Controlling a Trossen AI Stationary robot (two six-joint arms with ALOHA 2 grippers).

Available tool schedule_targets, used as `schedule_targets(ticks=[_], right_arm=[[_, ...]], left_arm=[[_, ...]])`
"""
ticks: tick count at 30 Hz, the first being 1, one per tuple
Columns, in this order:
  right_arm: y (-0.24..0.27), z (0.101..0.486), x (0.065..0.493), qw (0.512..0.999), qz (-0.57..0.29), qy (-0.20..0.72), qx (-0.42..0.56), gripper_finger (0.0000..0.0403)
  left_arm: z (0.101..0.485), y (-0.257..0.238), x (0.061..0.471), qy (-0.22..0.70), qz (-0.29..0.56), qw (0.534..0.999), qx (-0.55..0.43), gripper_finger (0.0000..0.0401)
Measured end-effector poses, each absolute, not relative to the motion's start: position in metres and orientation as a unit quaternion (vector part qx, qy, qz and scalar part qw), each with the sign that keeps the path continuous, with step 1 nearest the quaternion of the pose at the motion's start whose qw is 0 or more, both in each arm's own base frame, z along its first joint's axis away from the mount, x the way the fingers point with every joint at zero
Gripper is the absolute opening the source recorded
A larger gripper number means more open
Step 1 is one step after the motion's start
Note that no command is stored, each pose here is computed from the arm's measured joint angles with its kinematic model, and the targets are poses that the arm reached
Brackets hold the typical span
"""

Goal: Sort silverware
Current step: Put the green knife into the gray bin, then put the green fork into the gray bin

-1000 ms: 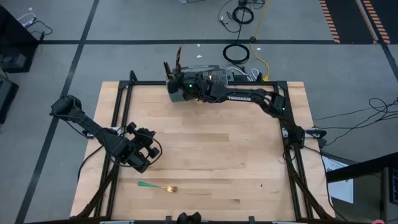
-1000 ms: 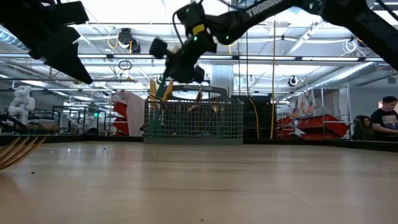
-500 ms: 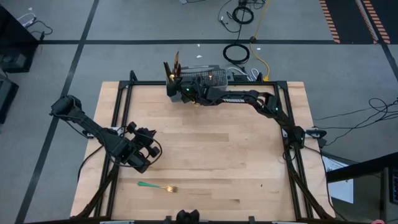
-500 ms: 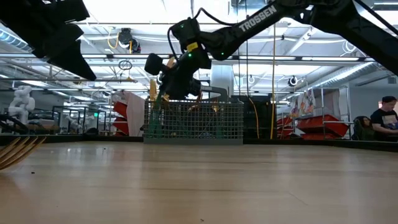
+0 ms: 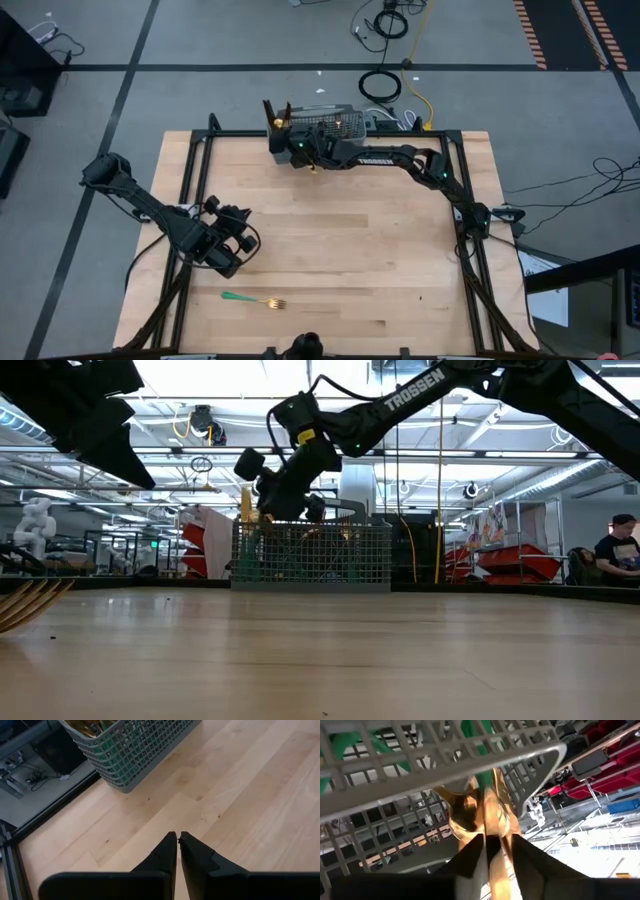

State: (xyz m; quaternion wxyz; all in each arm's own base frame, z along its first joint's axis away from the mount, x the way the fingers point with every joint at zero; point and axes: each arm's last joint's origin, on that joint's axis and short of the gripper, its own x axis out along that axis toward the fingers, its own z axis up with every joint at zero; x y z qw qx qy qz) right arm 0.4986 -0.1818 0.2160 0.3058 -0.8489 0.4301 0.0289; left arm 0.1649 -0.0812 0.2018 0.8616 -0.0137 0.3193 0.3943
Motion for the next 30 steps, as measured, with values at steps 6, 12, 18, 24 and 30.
schedule_targets(ticks=[6,12,18,24,30], right_arm=[[-0.183,0.219,0.499,0.308,0.013,0.428,-0.850,0.0138],[-0.182,0.244,0.497,0.328,-0.057,0.418,-0.845,0.0161],[-0.178,0.279,0.483,0.363,-0.086,0.428,-0.823,0.0160],[-0.187,0.326,0.457,0.408,-0.164,0.427,-0.790,0.0161],[-0.193,0.386,0.422,0.513,-0.338,0.388,-0.687,0.0158]], left_arm=[[0.202,-0.081,0.165,0.320,0.394,0.861,-0.013,0.0032],[0.202,-0.081,0.165,0.323,0.393,0.861,-0.015,0.0032],[0.201,-0.081,0.165,0.329,0.391,0.860,-0.019,0.0032],[0.201,-0.082,0.165,0.332,0.389,0.859,-0.023,0.0032],[0.201,-0.082,0.165,0.336,0.388,0.858,-0.026,0.0032]])
